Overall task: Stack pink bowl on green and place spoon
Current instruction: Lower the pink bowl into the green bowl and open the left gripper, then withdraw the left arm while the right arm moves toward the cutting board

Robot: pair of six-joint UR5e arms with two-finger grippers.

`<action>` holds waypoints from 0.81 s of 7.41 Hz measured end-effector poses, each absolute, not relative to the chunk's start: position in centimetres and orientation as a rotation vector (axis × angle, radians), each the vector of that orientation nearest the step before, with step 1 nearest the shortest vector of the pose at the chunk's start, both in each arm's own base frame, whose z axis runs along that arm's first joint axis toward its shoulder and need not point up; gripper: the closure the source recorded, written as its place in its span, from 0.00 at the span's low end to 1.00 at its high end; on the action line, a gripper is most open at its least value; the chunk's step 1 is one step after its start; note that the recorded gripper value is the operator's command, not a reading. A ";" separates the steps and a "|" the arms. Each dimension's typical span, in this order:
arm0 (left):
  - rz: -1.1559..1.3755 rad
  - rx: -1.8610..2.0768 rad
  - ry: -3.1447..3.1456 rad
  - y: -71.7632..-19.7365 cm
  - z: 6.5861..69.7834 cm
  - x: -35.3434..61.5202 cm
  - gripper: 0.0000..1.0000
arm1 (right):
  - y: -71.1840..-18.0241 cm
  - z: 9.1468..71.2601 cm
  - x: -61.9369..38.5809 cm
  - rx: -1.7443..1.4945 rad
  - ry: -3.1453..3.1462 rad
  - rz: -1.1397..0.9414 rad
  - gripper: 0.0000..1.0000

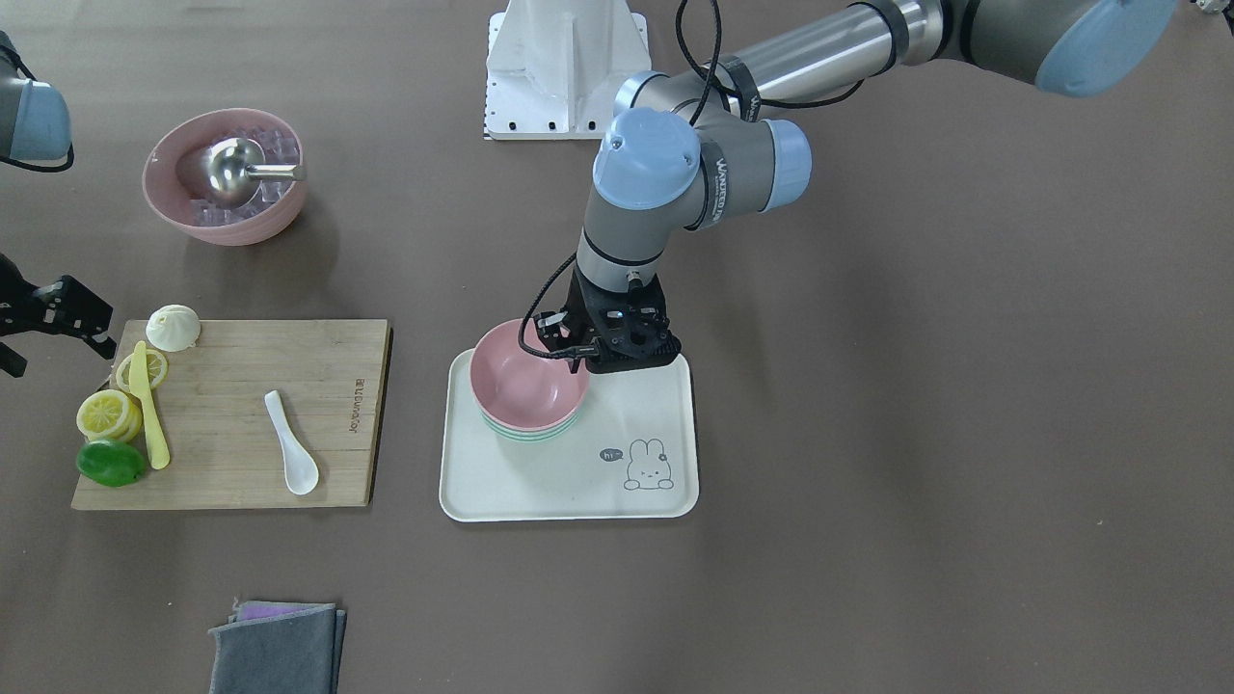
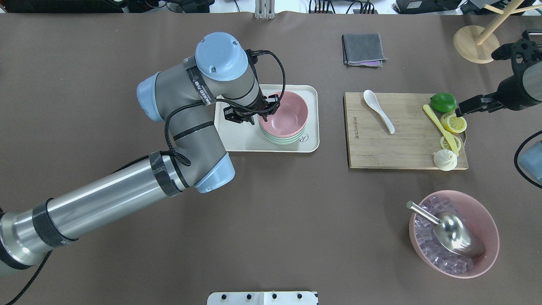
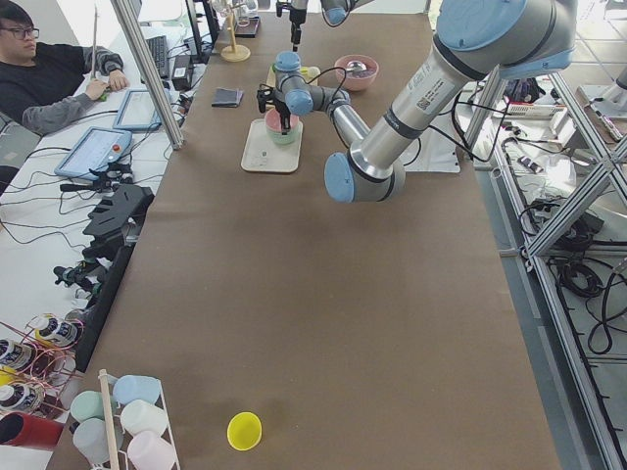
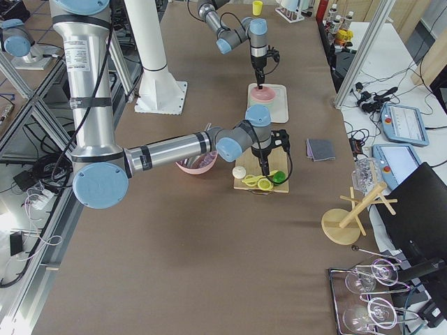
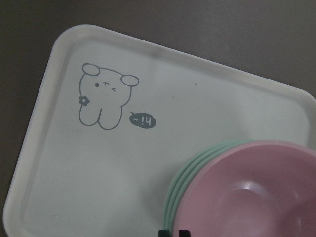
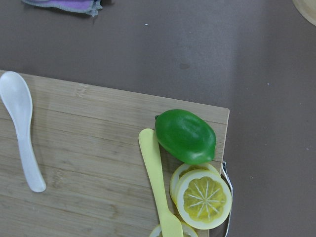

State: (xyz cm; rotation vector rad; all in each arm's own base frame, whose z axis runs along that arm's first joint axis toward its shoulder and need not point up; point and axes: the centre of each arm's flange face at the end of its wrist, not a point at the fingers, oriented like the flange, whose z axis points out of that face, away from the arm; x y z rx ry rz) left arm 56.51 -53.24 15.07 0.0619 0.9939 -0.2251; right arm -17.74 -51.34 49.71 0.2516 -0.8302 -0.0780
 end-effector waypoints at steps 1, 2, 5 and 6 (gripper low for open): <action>-0.197 0.075 1.006 -53.3 14.9 55.6 0.02 | -51.4 49.6 -17.9 0.252 -0.831 -0.080 0.00; -0.172 0.070 1.016 -53.6 15.4 53.6 0.02 | -51.5 49.4 -18.1 0.254 -0.833 -0.084 0.00; 0.011 0.103 1.031 -53.6 24.4 40.4 0.02 | -52.0 47.9 -20.1 0.276 -0.835 -0.115 0.00; 0.082 0.128 1.017 -54.1 28.8 34.6 0.02 | -52.0 47.2 -21.8 0.292 -0.821 -0.136 0.00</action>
